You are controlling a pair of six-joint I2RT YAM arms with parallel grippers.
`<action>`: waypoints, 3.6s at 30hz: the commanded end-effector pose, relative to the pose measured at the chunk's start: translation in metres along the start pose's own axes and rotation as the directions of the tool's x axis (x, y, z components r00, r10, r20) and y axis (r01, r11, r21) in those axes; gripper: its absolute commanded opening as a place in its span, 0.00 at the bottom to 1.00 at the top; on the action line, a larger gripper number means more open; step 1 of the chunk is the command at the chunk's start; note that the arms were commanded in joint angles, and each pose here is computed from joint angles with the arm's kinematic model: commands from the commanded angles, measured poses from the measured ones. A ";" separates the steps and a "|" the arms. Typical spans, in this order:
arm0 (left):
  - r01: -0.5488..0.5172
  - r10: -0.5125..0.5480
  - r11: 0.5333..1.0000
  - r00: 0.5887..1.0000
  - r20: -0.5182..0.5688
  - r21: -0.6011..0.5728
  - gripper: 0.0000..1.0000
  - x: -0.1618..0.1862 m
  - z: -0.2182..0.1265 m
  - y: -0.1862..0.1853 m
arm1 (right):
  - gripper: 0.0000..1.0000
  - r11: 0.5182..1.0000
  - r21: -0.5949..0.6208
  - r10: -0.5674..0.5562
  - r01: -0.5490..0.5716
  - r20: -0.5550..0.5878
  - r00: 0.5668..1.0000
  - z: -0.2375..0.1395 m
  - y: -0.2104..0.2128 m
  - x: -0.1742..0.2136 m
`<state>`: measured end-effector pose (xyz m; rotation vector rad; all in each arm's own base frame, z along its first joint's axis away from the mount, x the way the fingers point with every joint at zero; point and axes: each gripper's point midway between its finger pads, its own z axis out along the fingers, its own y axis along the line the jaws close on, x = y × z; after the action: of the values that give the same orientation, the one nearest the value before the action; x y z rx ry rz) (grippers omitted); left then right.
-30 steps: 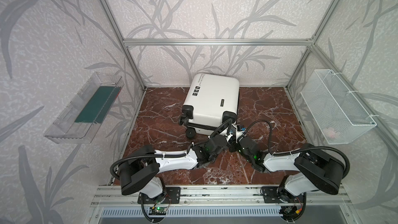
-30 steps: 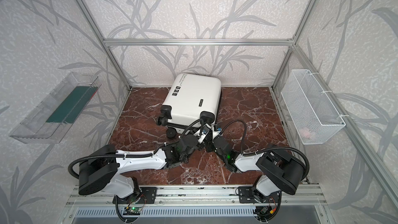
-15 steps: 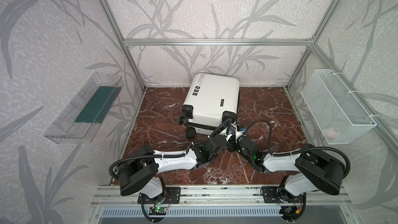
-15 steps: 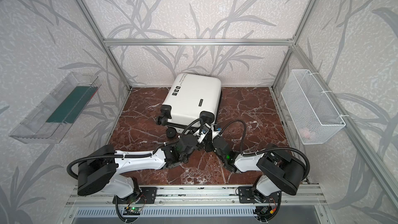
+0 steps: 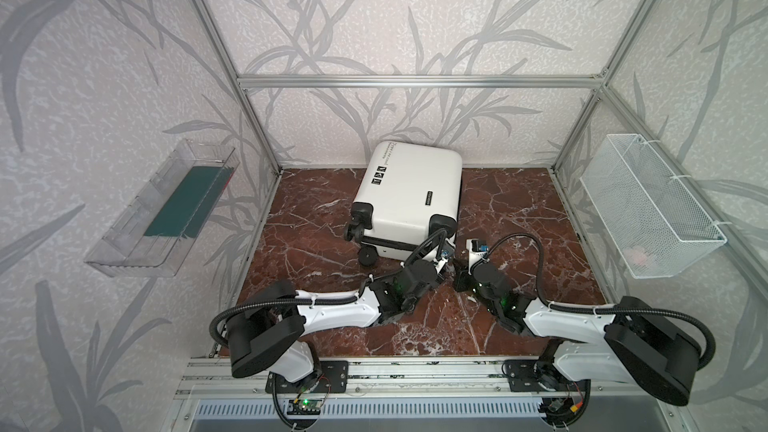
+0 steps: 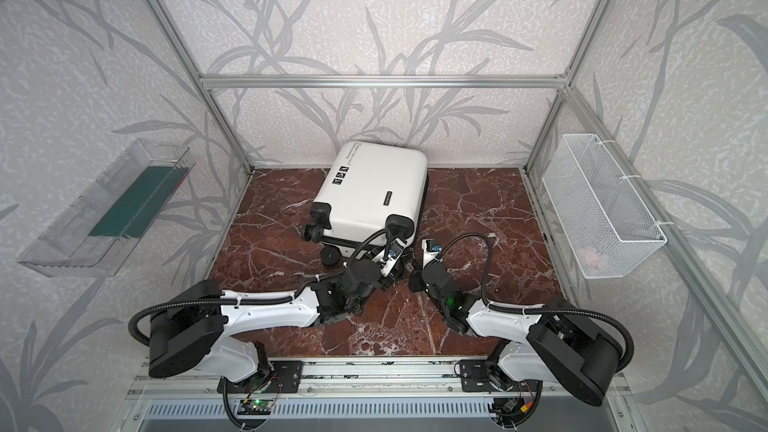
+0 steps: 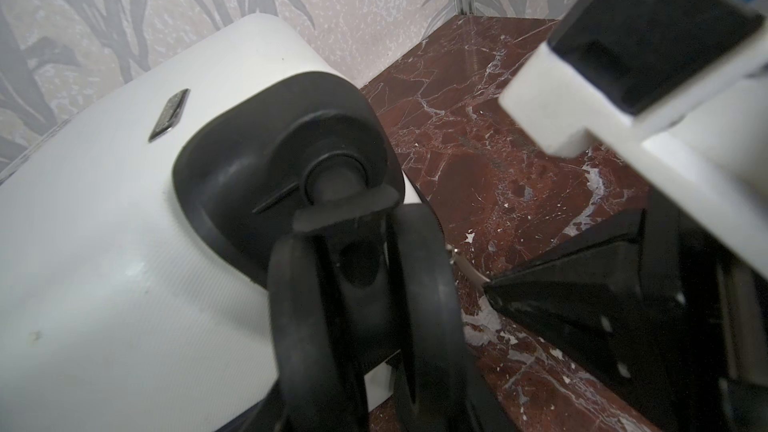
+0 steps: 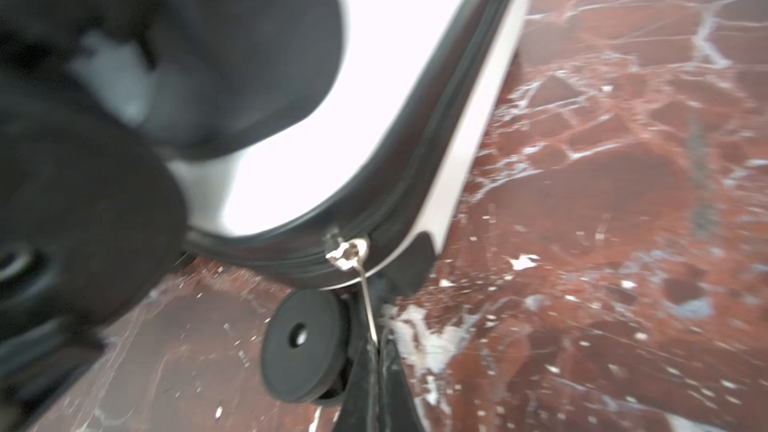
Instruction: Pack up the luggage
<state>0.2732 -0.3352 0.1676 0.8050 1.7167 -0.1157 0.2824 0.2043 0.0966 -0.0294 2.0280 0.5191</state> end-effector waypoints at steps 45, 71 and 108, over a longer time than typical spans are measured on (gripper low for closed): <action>0.247 -0.273 0.952 0.953 0.134 0.178 0.00 -0.007 -0.105 0.026 | 0.14 0.937 0.253 0.211 -0.243 0.145 0.967 0.149 -0.154 -0.154; 0.535 -0.516 0.822 0.845 0.143 -0.195 0.99 0.007 -0.151 0.141 | 0.86 0.977 0.081 0.199 -0.199 0.012 0.980 0.051 -0.071 -0.243; 0.819 -0.828 0.560 0.556 -0.069 -0.125 0.99 0.013 -0.074 0.172 | 0.85 0.924 -0.103 0.315 -0.368 -0.339 0.887 0.151 -0.086 -0.270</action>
<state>0.3019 -0.1585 0.2211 -0.1233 2.1244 -0.5915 0.5703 0.1206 0.2317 0.2149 2.3042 0.8937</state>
